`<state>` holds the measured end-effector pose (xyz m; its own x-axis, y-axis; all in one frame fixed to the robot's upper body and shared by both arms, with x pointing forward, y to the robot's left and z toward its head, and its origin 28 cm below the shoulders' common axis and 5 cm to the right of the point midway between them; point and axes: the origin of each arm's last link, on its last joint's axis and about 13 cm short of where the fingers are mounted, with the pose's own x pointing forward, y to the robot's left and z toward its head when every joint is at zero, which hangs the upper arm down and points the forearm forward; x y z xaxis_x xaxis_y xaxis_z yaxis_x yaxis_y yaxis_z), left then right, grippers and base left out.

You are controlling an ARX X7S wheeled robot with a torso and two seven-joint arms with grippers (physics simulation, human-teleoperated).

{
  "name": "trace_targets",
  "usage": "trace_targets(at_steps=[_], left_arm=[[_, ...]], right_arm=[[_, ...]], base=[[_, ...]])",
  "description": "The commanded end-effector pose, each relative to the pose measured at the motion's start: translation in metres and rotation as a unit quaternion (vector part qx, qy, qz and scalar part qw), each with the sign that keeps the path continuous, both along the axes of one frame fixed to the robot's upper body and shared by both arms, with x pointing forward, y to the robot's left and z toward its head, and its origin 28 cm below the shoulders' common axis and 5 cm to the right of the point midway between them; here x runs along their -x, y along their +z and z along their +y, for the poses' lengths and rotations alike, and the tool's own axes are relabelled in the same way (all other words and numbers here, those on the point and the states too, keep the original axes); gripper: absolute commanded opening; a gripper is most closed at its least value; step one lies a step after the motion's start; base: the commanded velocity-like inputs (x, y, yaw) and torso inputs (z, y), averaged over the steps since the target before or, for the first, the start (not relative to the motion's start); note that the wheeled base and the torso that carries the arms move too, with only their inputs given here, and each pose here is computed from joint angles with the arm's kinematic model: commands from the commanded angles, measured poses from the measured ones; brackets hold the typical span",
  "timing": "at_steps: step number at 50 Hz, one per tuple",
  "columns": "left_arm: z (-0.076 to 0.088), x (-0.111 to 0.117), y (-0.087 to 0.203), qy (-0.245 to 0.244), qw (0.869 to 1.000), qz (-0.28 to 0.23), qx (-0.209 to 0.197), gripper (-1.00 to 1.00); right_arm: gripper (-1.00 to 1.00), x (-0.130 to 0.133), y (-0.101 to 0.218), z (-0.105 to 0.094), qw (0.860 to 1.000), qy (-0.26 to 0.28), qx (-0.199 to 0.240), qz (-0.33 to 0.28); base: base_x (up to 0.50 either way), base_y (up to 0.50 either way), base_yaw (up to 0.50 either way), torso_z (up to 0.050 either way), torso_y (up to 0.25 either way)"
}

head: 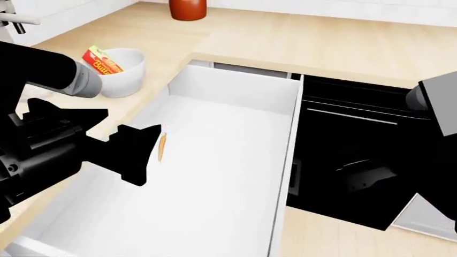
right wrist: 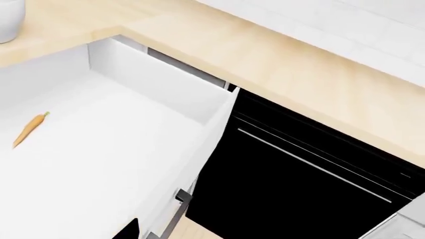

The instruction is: Place the bar in the bowl and close the drawer.

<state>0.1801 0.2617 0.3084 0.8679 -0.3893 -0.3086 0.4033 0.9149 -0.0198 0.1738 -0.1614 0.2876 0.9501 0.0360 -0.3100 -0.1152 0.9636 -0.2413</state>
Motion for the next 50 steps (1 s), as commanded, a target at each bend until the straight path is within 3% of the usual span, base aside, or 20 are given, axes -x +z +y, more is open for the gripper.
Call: trace_targets(at_steps=[1,22,50], left_arm=[[0.0001,0.0001,-0.0004,0.0,1.0,0.0,0.0,1.0],[-0.001,0.0005,0.0004,0.0,1.0,0.0,-0.003,1.0],[-0.001,0.0002,-0.0001,0.002,1.0,-0.002,-0.004,1.0]], right_arm=[[1.0,-0.0001,-0.0013,0.0001,1.0,-0.007,0.006,-0.006],[1.0,0.0006,-0.0015,-0.0006,1.0,-0.017,0.013,-0.009],[1.0,-0.0013,-0.0031,-0.0025,1.0,-0.025,-0.004,-0.01]], base=[[0.0,0.0,0.0,0.0,0.0],[0.45,0.11,0.0,0.0,0.0],[0.01,-0.02,0.0,0.0,0.0]])
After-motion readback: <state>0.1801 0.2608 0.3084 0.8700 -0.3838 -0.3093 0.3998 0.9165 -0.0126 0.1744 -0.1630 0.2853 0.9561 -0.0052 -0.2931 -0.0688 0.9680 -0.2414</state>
